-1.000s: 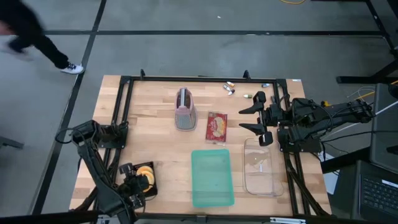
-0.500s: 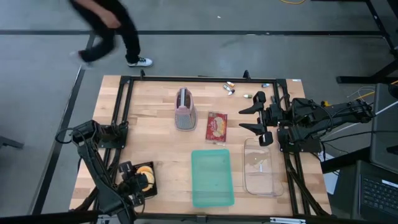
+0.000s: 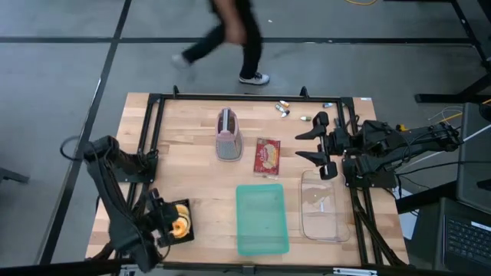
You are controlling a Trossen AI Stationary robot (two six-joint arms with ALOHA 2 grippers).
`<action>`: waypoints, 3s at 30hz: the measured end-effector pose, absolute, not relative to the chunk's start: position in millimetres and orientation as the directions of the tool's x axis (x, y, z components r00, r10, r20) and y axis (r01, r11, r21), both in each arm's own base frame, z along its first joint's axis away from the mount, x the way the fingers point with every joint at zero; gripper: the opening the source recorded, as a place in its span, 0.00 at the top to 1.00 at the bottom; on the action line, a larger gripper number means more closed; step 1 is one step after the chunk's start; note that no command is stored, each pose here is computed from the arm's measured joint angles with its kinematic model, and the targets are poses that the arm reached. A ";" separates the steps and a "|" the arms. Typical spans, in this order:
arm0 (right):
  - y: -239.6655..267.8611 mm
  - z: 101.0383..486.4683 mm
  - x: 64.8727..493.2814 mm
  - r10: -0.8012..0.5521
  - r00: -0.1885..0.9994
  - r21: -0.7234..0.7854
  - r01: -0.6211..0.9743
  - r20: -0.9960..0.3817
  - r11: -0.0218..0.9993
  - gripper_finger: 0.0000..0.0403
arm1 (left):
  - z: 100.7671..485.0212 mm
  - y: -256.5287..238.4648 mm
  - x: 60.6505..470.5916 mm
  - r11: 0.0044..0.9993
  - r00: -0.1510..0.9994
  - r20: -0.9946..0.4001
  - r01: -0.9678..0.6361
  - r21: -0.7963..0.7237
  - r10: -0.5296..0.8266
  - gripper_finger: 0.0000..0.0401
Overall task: Pick & Place Food Item
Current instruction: Put the red popcorn bag into the blue bin
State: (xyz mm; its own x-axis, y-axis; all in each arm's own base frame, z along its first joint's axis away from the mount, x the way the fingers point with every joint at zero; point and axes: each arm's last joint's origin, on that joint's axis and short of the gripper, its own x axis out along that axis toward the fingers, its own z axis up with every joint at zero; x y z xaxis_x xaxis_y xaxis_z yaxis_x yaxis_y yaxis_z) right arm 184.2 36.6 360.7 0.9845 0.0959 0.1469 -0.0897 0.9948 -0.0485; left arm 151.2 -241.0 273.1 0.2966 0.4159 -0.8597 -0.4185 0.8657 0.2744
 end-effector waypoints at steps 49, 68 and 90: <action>18.0 323.9 199.3 -0.476 0.868 -0.164 0.453 -0.142 0.876 0.47 | 234.8 -54.3 320.3 0.939 0.882 -0.335 -0.342 0.026 0.331 0.52; 19.6 291.1 213.8 -0.526 0.784 -0.064 0.538 -0.329 0.841 0.47 | 186.7 -24.6 348.9 0.883 0.840 -0.414 -0.444 -0.151 0.351 0.52; 20.7 291.7 213.9 -0.486 0.806 -0.073 0.492 -0.337 0.867 0.47 | 196.5 -59.3 356.3 0.874 0.894 -0.401 -0.349 -0.339 0.201 0.52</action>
State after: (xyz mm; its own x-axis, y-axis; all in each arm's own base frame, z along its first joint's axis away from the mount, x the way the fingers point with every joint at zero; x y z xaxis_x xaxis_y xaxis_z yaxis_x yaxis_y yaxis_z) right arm 213.9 20.7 291.7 0.8063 -0.4861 -0.3369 0.4924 0.8673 -0.0731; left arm 356.3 -59.3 196.5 0.8939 0.2011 -0.4007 -0.3486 0.8737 -0.3393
